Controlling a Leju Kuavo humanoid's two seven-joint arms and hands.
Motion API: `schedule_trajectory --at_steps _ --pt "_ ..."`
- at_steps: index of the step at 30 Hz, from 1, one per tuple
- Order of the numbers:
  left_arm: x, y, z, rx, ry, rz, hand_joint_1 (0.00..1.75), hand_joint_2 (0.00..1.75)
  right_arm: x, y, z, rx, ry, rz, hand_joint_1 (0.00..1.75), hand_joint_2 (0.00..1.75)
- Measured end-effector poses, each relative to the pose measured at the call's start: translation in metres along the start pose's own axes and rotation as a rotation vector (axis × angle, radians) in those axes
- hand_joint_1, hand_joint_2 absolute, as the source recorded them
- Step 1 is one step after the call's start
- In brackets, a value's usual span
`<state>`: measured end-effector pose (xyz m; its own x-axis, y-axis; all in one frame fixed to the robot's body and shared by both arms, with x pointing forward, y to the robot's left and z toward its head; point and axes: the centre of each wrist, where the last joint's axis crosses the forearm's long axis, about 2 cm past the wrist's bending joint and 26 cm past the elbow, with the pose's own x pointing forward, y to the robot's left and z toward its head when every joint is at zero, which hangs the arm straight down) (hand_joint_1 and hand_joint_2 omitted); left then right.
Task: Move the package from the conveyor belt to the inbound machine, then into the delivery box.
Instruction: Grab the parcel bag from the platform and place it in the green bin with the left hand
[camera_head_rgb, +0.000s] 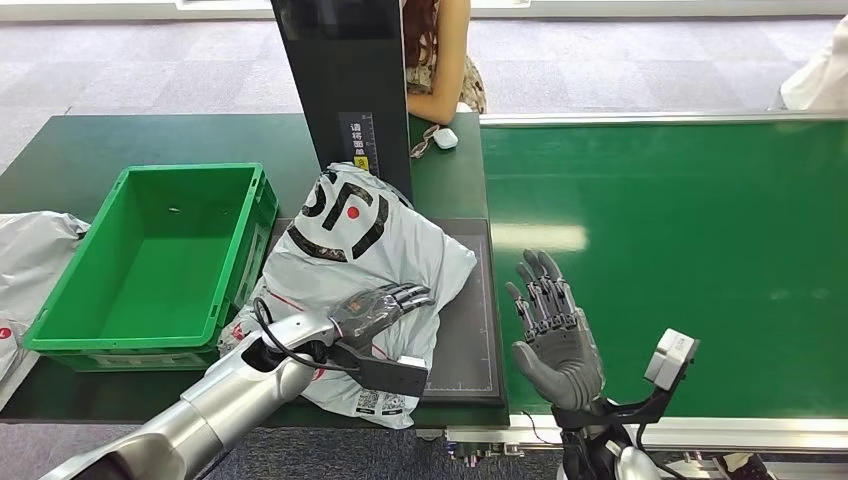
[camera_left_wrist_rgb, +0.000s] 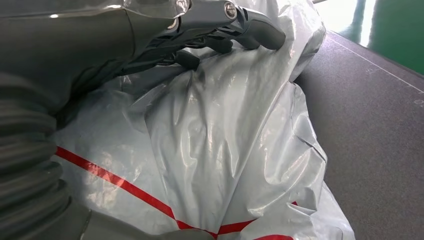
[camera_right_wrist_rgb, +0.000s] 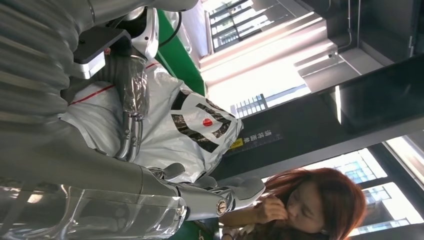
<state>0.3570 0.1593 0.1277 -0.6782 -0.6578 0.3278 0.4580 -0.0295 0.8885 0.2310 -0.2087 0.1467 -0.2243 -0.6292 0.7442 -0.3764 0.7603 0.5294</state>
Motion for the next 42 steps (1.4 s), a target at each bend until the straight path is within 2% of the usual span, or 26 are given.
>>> schedule_trajectory --at_steps 2,5,6,7,21,26,31,35,38,42 --pt "0.0 0.001 0.0 -0.002 -0.002 -0.01 0.15 1.75 0.0 0.0 0.0 -0.002 -0.002 -0.005 0.0 1.75" --pt "0.0 0.001 -0.001 -0.006 -0.008 -0.025 1.34 1.75 0.0 0.001 0.0 -0.005 -0.005 -0.01 0.0 1.75" --pt "0.0 0.0 -0.001 -0.01 -0.012 -0.029 1.67 1.75 0.0 0.001 0.0 -0.006 -0.006 -0.011 0.0 1.75" --pt "0.0 -0.001 -0.001 -0.015 -0.017 -0.033 1.75 1.75 0.0 0.0 0.0 -0.007 -0.008 -0.013 0.0 1.75" --pt "0.001 0.004 -0.004 -0.041 -0.065 -0.06 1.75 1.75 0.0 -0.001 -0.001 -0.019 -0.021 -0.021 0.0 1.75" --pt "0.002 0.003 -0.004 0.027 -0.074 -0.048 1.75 1.75 0.0 -0.002 -0.001 -0.031 -0.021 -0.017 0.0 1.75" --pt "0.008 -0.006 0.002 0.257 -0.079 0.04 1.75 1.75 0.0 -0.005 0.005 -0.072 -0.018 0.001 0.0 1.75" --pt "0.016 -0.005 0.016 0.484 -0.078 0.154 1.75 1.75 0.001 -0.008 0.013 -0.111 -0.015 0.009 0.0 1.75" --pt "0.023 -0.001 0.033 0.71 -0.091 0.262 1.75 1.75 0.002 -0.009 0.018 -0.141 -0.019 0.013 0.0 1.75" --pt "0.035 0.007 0.068 1.05 -0.128 0.357 1.75 1.75 0.004 -0.009 0.023 -0.175 -0.027 0.016 0.0 1.75"
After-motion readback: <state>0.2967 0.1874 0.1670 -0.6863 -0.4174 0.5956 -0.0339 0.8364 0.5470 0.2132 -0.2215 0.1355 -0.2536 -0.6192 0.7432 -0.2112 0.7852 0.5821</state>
